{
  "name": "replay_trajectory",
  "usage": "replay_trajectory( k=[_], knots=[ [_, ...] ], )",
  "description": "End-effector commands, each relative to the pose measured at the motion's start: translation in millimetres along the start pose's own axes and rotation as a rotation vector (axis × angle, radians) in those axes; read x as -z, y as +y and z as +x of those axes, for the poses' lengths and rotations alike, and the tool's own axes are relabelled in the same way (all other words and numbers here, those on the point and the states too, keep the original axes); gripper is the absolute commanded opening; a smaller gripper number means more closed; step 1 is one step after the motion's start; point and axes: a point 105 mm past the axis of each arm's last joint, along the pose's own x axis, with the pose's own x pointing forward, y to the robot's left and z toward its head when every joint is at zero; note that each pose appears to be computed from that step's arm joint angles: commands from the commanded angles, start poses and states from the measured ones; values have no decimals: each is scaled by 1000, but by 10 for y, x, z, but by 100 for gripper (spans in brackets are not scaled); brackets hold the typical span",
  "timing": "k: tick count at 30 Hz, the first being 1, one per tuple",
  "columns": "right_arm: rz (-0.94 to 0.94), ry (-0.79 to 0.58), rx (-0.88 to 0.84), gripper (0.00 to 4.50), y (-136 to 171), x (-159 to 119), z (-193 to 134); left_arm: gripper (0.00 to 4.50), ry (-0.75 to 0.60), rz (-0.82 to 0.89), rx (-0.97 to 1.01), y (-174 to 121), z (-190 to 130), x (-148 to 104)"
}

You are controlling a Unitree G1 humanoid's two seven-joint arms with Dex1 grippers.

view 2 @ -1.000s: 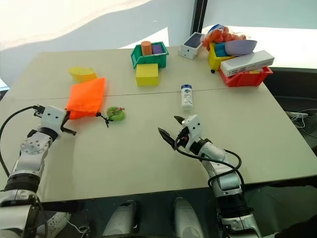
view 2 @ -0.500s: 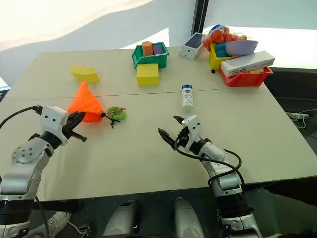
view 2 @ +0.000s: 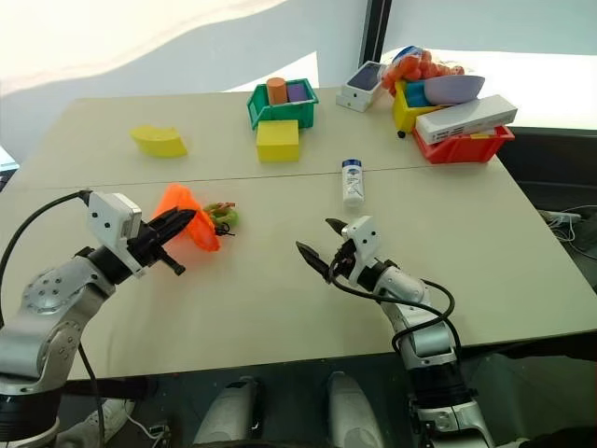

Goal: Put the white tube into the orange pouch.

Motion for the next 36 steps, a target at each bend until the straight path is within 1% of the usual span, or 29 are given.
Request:
replay_trajectory(
  k=[1,5,9,13,15,17,20,23,28,36],
  knots=[
    [-45,-35,26,450,-117,-137,20,1,-20,-10,22,-33,-115,-103],
    [-99,12,109,450,-333,-103,110,1,64,-31,-36,89,-248,117],
    [-144,55,247,450,-620,-74,202,1,113,-44,-108,221,-342,310],
    [-142,54,406,450,-924,-117,269,1,175,16,-168,297,-364,556],
    [-134,54,458,450,-1021,-124,280,1,189,61,-171,295,-354,627],
    [-130,52,490,450,-1093,-131,294,1,188,71,-188,302,-335,688],
    [-138,59,521,450,-1160,-122,324,1,173,63,-197,296,-298,730],
    [-102,66,547,450,-1209,-91,356,1,155,57,-200,295,-266,728],
    [-21,55,563,450,-1224,-62,421,1,124,31,-188,286,-239,700],
    [55,42,573,450,-1207,-15,488,1,122,27,-183,290,-252,697]
  ],
)
